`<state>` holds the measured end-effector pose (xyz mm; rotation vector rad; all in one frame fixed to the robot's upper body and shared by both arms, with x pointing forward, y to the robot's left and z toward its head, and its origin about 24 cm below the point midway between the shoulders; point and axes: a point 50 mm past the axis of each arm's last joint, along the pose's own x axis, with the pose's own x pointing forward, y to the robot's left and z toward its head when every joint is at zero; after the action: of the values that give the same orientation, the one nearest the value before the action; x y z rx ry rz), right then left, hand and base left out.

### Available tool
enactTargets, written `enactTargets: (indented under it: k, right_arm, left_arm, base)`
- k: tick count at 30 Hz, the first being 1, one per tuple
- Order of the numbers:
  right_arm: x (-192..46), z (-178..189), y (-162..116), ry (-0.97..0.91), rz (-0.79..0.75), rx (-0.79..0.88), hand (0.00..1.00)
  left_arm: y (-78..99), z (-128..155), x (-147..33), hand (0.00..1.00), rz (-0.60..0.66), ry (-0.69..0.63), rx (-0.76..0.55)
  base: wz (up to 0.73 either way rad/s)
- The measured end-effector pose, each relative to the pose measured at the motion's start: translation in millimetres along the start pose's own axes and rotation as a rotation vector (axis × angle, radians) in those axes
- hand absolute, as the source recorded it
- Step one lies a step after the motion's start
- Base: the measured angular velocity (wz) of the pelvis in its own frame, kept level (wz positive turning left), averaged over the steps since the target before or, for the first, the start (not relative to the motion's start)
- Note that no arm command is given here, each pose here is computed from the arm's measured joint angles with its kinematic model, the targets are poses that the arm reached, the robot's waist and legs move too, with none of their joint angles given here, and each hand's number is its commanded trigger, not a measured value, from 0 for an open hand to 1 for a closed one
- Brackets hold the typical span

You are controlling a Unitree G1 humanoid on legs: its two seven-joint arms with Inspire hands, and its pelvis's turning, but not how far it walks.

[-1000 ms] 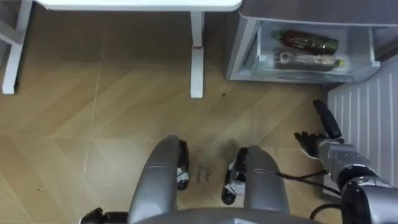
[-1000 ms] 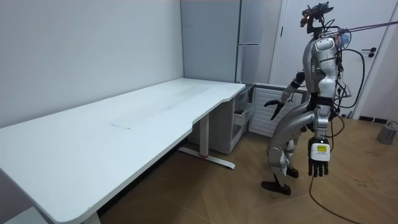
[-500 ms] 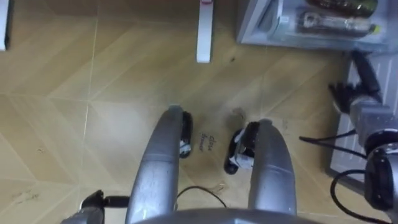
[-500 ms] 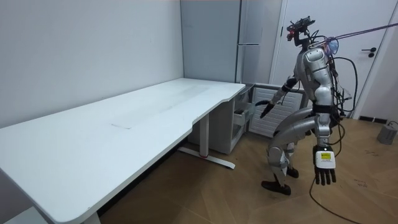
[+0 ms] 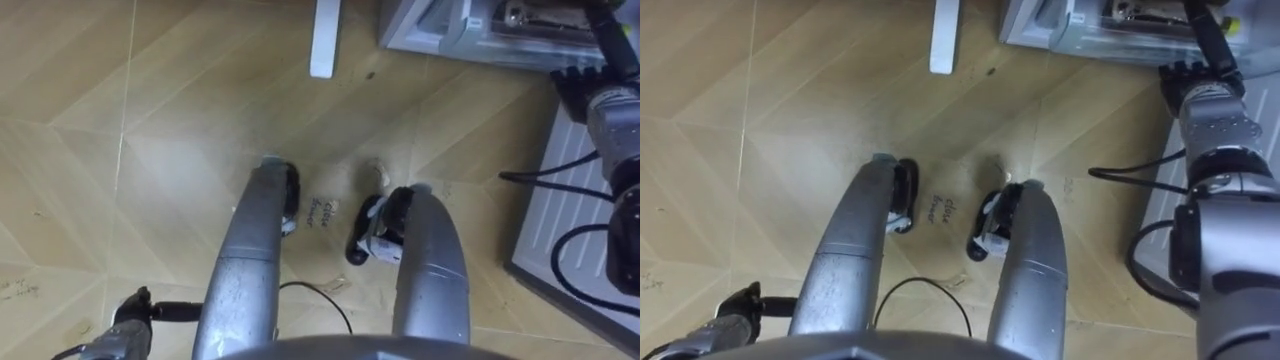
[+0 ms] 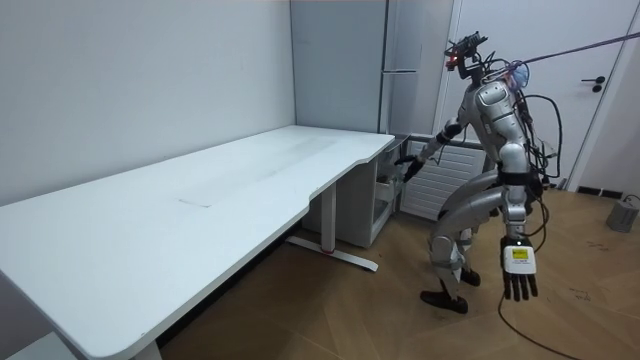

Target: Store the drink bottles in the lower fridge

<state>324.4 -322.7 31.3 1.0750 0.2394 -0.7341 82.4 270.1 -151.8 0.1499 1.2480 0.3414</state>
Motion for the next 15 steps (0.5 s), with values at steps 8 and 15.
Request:
enactTargets:
  k: [8,15]
  right_arm:
    - [-1.9,0.9,18.3,-0.014,-0.054,-0.052,0.0]
    - [-2.7,7.9,20.6,-0.058,-0.097,-0.109,0.0]
  left_arm:
    - [9.5,-7.2,-1.3,0.0,0.029,-0.007,-0.008]
    - [15.4,-14.8,-2.2,0.0,0.05,0.01,-0.033]
  base:
    - [0.03]
    - [0.07]
